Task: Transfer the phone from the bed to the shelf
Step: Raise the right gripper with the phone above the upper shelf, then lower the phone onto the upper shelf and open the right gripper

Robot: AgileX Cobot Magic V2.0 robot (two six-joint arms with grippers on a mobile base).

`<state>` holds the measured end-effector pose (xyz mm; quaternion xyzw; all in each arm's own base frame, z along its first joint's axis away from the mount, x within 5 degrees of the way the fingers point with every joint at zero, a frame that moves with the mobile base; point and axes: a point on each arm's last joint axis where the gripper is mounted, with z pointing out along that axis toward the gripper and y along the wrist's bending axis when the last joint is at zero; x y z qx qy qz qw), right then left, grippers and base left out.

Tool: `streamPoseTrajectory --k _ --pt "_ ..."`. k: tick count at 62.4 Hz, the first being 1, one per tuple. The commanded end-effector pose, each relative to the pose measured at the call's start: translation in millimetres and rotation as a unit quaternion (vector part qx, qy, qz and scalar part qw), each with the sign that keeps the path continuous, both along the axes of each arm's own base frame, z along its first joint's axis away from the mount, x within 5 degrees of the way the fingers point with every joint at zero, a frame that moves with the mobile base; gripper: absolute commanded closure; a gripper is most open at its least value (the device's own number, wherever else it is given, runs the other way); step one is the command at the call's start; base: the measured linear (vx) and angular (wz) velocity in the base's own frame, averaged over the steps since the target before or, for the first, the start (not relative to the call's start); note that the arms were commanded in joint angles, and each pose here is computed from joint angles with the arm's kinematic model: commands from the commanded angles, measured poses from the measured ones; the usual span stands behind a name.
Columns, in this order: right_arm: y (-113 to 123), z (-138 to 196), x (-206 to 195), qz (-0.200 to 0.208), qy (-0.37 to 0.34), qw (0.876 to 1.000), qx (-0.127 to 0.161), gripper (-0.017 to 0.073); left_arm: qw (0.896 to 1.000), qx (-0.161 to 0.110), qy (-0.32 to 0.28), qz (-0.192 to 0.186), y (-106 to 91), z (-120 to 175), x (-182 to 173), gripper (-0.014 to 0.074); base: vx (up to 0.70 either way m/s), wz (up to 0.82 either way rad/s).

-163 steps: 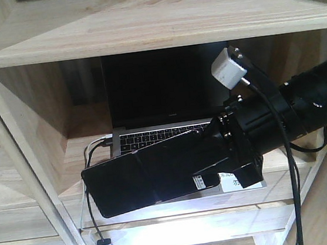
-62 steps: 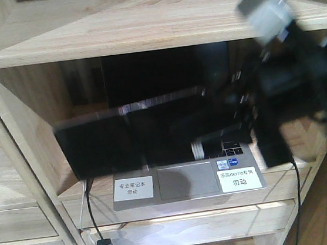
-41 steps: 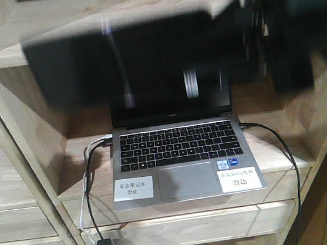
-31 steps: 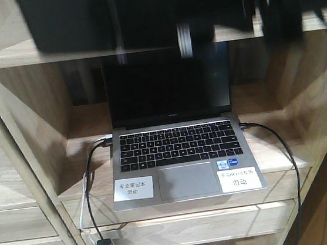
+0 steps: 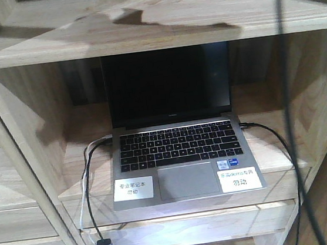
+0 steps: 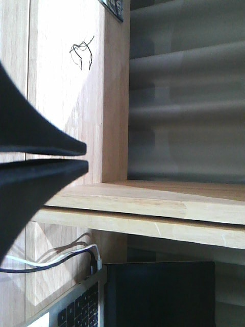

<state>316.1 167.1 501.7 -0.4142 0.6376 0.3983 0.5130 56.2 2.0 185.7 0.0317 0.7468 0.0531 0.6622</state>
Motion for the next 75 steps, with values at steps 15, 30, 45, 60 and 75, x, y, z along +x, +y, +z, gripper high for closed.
streamPoseTrajectory --k 15,30,45,60,75 --pt "8 4 39 -0.031 0.007 0.996 0.086 0.0561 0.999 -0.005 -0.054 -0.001 -0.2 15 -1 0.0592 0.0 0.0" --pt "14 -24 70 -0.061 0.02 0.994 0.083 0.0561 0.999 -0.005 -0.054 -0.001 -0.2 15 -1 0.0592 0.0 0.0" --pt "19 -49 90 -0.07 0.04 0.994 0.073 0.0561 0.999 -0.005 -0.054 -0.001 -0.2 15 -1 0.0592 0.0 0.0" --pt "18 -59 100 -0.09 0.039 0.993 0.06 0.0554 0.999 -0.005 -0.054 -0.001 -0.2 15 -1 0.0592 0.0 0.0" --pt "17 -58 102 -0.102 0.039 0.992 0.062 0.0473 0.999 -0.005 -0.054 -0.001 -0.2 15 -1 0.0592 0.0 0.0"
